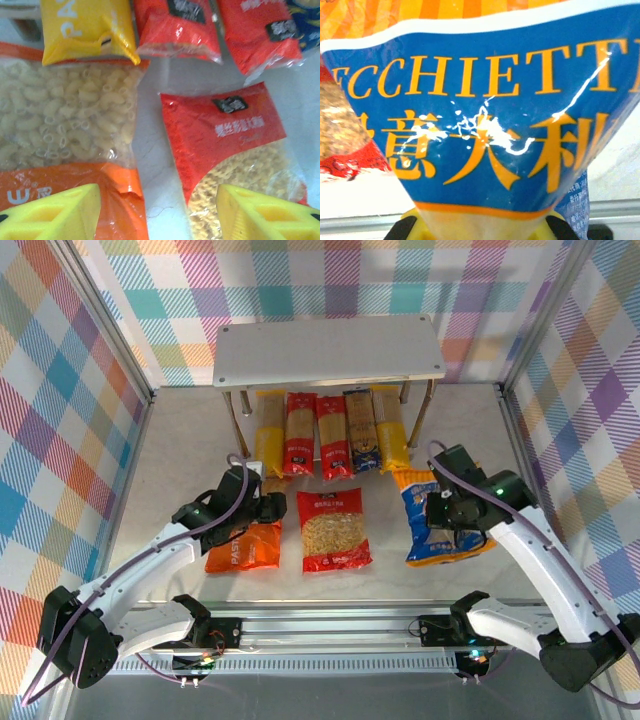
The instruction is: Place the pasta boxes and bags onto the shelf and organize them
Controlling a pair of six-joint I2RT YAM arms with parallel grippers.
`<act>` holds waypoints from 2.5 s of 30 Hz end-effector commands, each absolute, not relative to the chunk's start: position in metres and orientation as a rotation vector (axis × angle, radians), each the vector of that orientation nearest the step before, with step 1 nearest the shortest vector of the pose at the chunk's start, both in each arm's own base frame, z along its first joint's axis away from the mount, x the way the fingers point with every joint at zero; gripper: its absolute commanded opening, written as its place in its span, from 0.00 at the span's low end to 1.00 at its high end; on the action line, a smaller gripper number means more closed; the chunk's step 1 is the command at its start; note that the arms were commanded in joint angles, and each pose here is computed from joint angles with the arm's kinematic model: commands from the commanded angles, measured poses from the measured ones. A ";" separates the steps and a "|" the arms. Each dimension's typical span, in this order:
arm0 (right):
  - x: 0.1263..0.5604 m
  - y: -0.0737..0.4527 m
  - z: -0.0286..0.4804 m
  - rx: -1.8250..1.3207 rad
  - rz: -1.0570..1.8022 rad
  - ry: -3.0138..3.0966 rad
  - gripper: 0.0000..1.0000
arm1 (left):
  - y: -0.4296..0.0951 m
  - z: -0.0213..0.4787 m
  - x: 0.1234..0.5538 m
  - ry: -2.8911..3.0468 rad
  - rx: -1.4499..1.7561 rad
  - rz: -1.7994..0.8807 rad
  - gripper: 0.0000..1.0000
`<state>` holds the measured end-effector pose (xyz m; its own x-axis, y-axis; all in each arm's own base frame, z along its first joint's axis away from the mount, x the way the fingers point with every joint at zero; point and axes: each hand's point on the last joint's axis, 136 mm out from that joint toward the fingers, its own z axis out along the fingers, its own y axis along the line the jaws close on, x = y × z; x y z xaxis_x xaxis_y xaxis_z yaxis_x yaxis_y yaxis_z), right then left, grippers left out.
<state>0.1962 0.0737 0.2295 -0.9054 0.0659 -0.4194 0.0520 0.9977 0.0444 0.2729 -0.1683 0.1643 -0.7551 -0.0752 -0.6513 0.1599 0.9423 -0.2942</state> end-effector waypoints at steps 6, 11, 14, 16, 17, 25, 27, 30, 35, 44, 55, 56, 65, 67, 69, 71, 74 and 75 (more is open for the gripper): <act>0.261 0.080 0.365 -0.033 0.024 2.286 0.00 | -0.185 0.208 0.285 2.301 0.119 -0.496 0.62; 0.289 0.088 0.434 -0.081 0.017 2.104 0.00 | -0.186 0.214 0.286 2.288 0.122 -0.504 0.62; 0.304 0.091 0.471 -0.090 0.015 1.992 0.00 | -0.185 0.215 0.286 2.287 0.121 -0.500 0.63; 0.314 0.093 0.491 -0.088 0.017 1.932 0.00 | -0.185 0.215 0.286 2.288 0.123 -0.497 0.63; 0.319 0.095 0.500 -0.093 0.019 1.904 0.00 | -0.185 0.216 0.287 2.288 0.122 -0.498 0.63; 0.371 0.109 0.550 -0.079 0.067 1.767 0.00 | -0.188 0.214 0.290 2.303 0.139 -0.483 0.63; 0.386 0.110 0.556 -0.065 0.080 1.748 0.00 | -0.188 0.212 0.289 2.309 0.142 -0.480 0.63; 0.408 0.107 0.558 -0.020 0.119 1.734 0.00 | -0.187 0.210 0.289 2.312 0.140 -0.473 0.63; 0.438 0.095 0.549 0.074 0.296 1.746 0.00 | -0.182 0.209 0.288 2.321 0.142 -0.443 0.63; 0.462 0.096 0.555 0.041 0.326 1.697 0.00 | -0.180 0.205 0.291 2.330 0.140 -0.412 0.64; 0.468 0.106 0.574 -0.008 0.373 1.609 0.00 | -0.183 0.203 0.294 2.341 0.142 -0.411 0.64; 0.470 0.108 0.572 -0.012 0.382 1.609 0.00 | -0.182 0.203 0.294 2.342 0.138 -0.408 0.64; 0.498 0.125 0.549 -0.041 0.449 1.643 0.00 | -0.175 0.207 0.291 2.330 0.124 -0.385 0.64; 0.501 0.126 0.543 -0.040 0.448 1.662 0.00 | -0.174 0.208 0.291 2.328 0.122 -0.381 0.64; 0.503 0.129 0.536 -0.050 0.459 1.683 0.00 | -0.174 0.207 0.291 2.329 0.123 -0.379 0.64; 0.506 0.132 0.528 -0.054 0.475 1.706 0.00 | -0.174 0.206 0.291 2.332 0.125 -0.379 0.64; 0.511 0.136 0.516 -0.054 0.501 1.740 0.00 | -0.176 0.206 0.291 2.332 0.127 -0.388 0.64; 0.512 0.138 0.512 -0.055 0.509 1.752 0.00 | -0.176 0.205 0.291 2.333 0.127 -0.389 0.64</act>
